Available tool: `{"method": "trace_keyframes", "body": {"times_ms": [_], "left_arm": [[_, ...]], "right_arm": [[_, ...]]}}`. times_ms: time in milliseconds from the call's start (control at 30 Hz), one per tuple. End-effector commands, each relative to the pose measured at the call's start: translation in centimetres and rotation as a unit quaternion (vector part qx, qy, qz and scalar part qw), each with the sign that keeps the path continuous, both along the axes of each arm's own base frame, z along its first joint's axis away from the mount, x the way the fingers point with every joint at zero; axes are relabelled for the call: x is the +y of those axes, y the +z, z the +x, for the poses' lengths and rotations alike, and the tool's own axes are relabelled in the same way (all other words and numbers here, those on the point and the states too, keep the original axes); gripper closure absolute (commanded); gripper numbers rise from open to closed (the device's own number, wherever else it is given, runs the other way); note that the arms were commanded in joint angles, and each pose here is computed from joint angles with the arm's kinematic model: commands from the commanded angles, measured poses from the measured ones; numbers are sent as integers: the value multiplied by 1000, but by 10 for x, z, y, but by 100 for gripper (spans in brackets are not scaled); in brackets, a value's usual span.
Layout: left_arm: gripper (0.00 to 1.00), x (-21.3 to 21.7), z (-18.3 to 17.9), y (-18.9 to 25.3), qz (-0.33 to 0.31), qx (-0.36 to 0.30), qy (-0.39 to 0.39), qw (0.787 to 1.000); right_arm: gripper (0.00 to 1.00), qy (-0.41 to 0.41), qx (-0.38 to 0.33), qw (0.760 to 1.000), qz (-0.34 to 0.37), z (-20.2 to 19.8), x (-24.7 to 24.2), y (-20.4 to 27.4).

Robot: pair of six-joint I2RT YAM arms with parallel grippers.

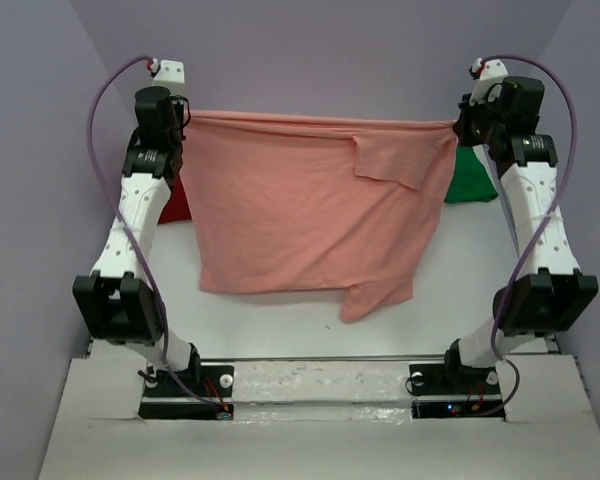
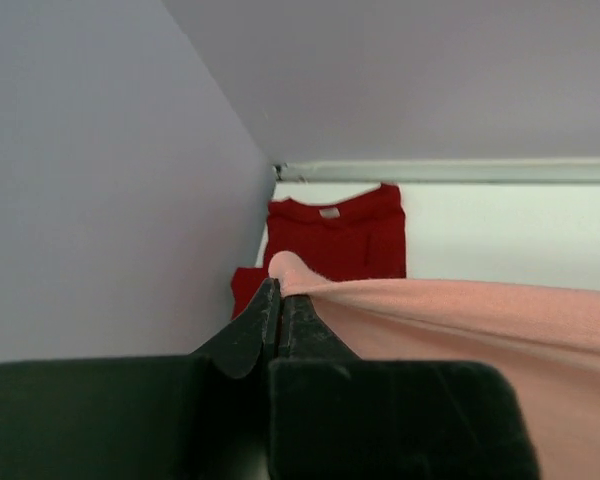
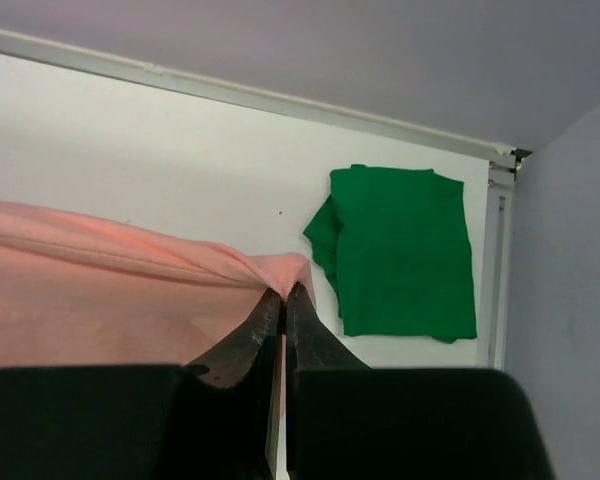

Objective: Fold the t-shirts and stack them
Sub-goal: Flatten out the tshirt

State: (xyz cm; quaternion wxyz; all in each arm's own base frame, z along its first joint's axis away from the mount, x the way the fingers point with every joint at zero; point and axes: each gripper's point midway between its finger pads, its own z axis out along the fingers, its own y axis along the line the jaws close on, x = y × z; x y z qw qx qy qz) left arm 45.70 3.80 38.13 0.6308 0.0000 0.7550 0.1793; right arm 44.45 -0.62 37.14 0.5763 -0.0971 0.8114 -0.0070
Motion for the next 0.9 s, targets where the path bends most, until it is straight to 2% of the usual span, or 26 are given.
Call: {"method": "trace_keyframes", "body": {"times_ms": [0, 33, 67, 133, 167, 200, 233, 300, 467, 533, 567, 600, 667, 700, 733, 800, 833, 867], "left_arm": [[100, 22, 42, 42, -6, -56, 46, 997], [100, 21, 60, 26, -10, -38, 45, 998], [100, 20, 66, 29, -12, -38, 44, 998], [100, 19, 74, 63, -20, -73, 43, 996], [100, 17, 82, 57, -24, -64, 43, 997], [100, 16, 80, 79, -27, -86, 38, 995], [100, 15, 82, 81, -27, -85, 38, 995], [100, 12, 76, 96, -29, -100, 36, 994], [100, 7, 29, 132, -40, -147, 22, 988], [100, 5, 11, 127, -35, -136, 16, 990], [100, 5, 6, 121, -35, -129, 15, 991], [100, 5, 5, 90, -31, -94, 17, 995], [100, 6, -20, 83, -28, -93, 16, 995], [100, 7, -28, 70, -26, -82, 14, 996], [100, 7, -45, 46, -25, -67, 14, 997], [100, 8, -63, 23, -23, -53, 11, 998], [100, 9, -81, 1, -22, -37, 11, 999], [100, 9, -89, -10, -21, -27, 11, 999]], "right_arm": [[100, -57, -72, 996, -19, 48, -34, 40], [100, -57, -62, 996, -16, 62, -34, 30], [100, -57, -80, 995, -15, 66, -34, 46], [100, -57, -83, 995, -13, 71, -34, 52], [100, -56, -82, 995, -11, 76, -35, 52], [100, -54, -93, 994, -10, 76, -34, 64], [100, -54, -97, 994, -11, 76, -34, 69], [100, -54, -107, 993, -11, 72, -33, 80], [100, -50, -142, 989, -13, 43, -29, 117], [100, -44, -155, 987, -12, 22, -25, 131], [100, -42, -136, 990, -11, 19, -24, 116], [100, -41, -128, 991, -10, 13, -24, 110], [100, -35, -114, 993, -8, -1, -20, 96], [100, -34, -124, 992, -9, -23, -18, 104], [100, -33, -89, 995, -9, -27, -17, 71], [100, -30, -98, 995, -16, -62, -14, 71], [100, -31, -63, 997, -16, -70, -14, 37], [100, -30, -57, 998, -19, -81, -14, 29]]}}
